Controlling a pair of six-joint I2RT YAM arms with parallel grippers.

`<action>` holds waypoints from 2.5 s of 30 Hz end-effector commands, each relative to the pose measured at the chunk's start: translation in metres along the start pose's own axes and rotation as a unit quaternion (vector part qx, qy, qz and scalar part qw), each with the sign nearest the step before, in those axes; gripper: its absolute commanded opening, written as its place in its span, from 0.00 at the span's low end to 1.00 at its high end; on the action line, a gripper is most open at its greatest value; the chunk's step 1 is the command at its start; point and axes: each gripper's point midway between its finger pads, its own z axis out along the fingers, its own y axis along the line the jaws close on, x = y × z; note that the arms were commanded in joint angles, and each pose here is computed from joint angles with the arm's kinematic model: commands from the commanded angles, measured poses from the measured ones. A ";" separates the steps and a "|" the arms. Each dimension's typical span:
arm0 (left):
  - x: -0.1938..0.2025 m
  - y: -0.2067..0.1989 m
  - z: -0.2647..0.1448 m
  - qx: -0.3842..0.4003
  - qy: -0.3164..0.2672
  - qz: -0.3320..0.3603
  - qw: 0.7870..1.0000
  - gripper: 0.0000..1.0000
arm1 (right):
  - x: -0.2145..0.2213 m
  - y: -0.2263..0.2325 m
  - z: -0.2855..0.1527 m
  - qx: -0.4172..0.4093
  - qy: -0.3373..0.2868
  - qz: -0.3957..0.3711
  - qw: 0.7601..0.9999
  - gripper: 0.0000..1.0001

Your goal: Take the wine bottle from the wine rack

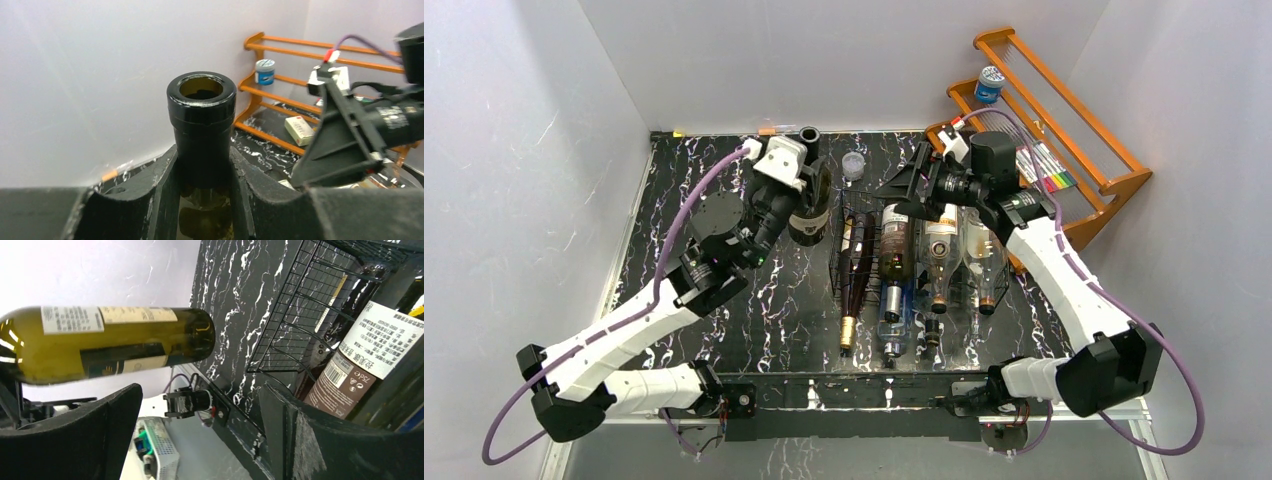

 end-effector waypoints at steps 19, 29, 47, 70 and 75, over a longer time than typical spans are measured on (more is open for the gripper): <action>0.091 0.251 0.009 -0.279 0.066 -0.081 0.955 0.00 | -0.006 -0.001 -0.035 0.060 -0.027 -0.163 0.984 0.98; 0.153 0.363 0.041 -0.362 0.059 -0.056 0.929 0.00 | 0.005 -0.017 -0.039 0.090 -0.006 -0.167 0.982 0.98; 0.199 0.443 0.071 -0.365 0.066 -0.003 0.929 0.00 | 0.008 -0.020 -0.039 0.098 0.009 -0.167 0.981 0.98; 0.216 0.397 0.011 -0.394 0.147 -0.119 0.900 0.98 | 0.012 -0.036 -0.031 0.107 0.027 -0.162 0.981 0.98; 0.211 0.352 -0.017 -0.369 0.154 -0.185 0.898 0.98 | 0.022 -0.051 -0.028 0.124 0.048 -0.141 0.981 0.97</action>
